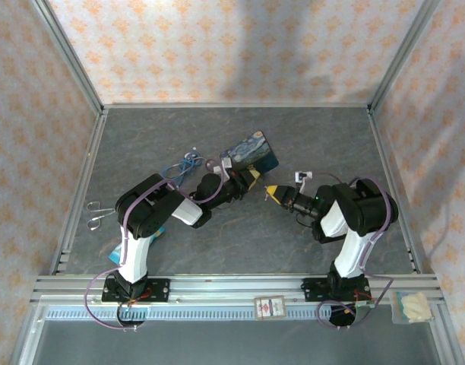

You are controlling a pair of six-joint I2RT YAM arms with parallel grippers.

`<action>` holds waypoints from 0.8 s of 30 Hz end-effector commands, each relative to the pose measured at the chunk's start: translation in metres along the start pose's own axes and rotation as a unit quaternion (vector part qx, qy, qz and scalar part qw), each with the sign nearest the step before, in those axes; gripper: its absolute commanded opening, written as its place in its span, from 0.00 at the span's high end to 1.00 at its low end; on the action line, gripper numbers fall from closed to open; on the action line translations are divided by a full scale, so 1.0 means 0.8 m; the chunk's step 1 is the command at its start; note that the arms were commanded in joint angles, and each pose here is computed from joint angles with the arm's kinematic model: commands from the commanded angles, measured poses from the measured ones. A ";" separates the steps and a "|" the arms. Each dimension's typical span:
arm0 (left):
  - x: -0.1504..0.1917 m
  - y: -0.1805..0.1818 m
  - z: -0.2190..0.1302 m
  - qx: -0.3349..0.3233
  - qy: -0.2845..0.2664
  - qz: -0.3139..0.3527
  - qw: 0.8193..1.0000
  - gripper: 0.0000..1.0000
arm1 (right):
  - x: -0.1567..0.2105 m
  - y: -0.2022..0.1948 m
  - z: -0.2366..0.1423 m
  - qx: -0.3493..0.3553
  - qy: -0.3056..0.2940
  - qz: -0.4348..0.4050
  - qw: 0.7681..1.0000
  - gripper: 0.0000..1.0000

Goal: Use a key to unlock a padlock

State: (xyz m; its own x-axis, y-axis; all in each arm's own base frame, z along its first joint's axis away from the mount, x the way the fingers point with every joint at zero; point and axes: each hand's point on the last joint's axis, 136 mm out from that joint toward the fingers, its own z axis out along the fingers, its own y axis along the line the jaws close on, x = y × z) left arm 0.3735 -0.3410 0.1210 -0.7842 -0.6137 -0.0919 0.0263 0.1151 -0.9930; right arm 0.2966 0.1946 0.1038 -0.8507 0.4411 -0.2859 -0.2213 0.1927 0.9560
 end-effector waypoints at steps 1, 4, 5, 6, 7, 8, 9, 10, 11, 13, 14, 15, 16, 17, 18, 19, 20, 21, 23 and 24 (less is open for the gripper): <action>0.004 -0.019 -0.003 0.036 0.004 0.003 0.999 1.00 | -0.022 0.070 -0.006 -0.093 -0.038 -0.111 0.989 1.00; 0.005 -0.020 -0.002 0.037 0.004 0.002 0.999 1.00 | -0.022 0.076 -0.007 -0.097 -0.040 -0.117 0.988 1.00; 0.005 -0.021 -0.002 0.038 0.005 0.003 0.999 1.00 | -0.023 0.078 -0.008 -0.099 -0.041 -0.119 0.987 1.00; 0.005 -0.021 -0.002 0.037 0.005 0.003 0.999 1.00 | -0.024 0.080 -0.008 -0.100 -0.041 -0.121 0.987 1.00; 0.005 -0.022 -0.002 0.038 0.005 0.004 0.999 1.00 | -0.024 0.081 -0.008 -0.101 -0.042 -0.122 0.986 1.00; 0.006 -0.022 -0.002 0.038 0.006 0.004 0.999 1.00 | -0.025 0.082 -0.008 -0.102 -0.043 -0.124 0.986 1.00; 0.006 -0.022 -0.002 0.038 0.006 0.004 0.999 1.00 | -0.026 0.083 -0.007 -0.103 -0.043 -0.126 0.986 1.00; 0.006 -0.023 -0.001 0.039 0.006 0.005 0.999 1.00 | -0.026 0.084 -0.007 -0.103 -0.043 -0.126 0.986 1.00; 0.007 -0.023 -0.001 0.039 0.007 0.005 0.999 1.00 | -0.028 0.085 -0.007 -0.104 -0.044 -0.127 0.985 1.00; 0.007 -0.024 -0.001 0.040 0.007 0.005 0.999 1.00 | -0.029 0.086 -0.006 -0.105 -0.045 -0.128 0.985 1.00; 0.008 -0.024 0.000 0.040 0.008 0.005 0.999 1.00 | -0.029 0.086 -0.005 -0.107 -0.044 -0.129 0.985 1.00; 0.009 -0.024 -0.001 0.040 0.009 0.004 0.999 1.00 | -0.030 0.086 -0.005 -0.107 -0.044 -0.129 0.985 1.00; 0.009 -0.024 -0.001 0.040 0.009 0.004 0.999 1.00 | -0.031 0.087 -0.005 -0.107 -0.044 -0.128 0.985 1.00; 0.009 -0.025 0.000 0.041 0.008 0.005 0.999 1.00 | -0.031 0.088 -0.004 -0.109 -0.045 -0.129 0.985 1.00; 0.009 -0.025 0.000 0.041 0.009 0.005 0.999 1.00 | -0.033 0.089 -0.004 -0.111 -0.047 -0.131 0.984 1.00; 0.009 -0.025 0.000 0.041 0.009 0.005 0.999 1.00 | -0.033 0.089 -0.004 -0.111 -0.047 -0.130 0.984 1.00; 0.011 -0.026 0.000 0.042 0.011 0.004 0.999 1.00 | -0.034 0.088 -0.004 -0.111 -0.047 -0.129 0.984 1.00; 0.011 -0.026 0.000 0.043 0.010 0.004 0.999 1.00 | -0.035 0.088 -0.003 -0.111 -0.048 -0.130 0.984 1.00; 0.012 -0.029 0.000 0.046 0.011 0.004 0.999 1.00 | -0.036 0.086 -0.002 -0.110 -0.049 -0.128 0.984 1.00; 0.013 -0.030 0.001 0.047 0.012 0.004 0.999 1.00 | -0.037 0.085 -0.001 -0.110 -0.050 -0.126 0.985 1.00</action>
State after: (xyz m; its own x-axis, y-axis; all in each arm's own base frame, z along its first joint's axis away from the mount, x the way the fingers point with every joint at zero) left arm 0.3722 -0.3425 0.1212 -0.7853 -0.6123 -0.0920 0.0272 0.1143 -0.9931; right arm 0.3045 0.1958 0.1172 -0.8398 0.4506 -0.3027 -0.2493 0.1751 0.9524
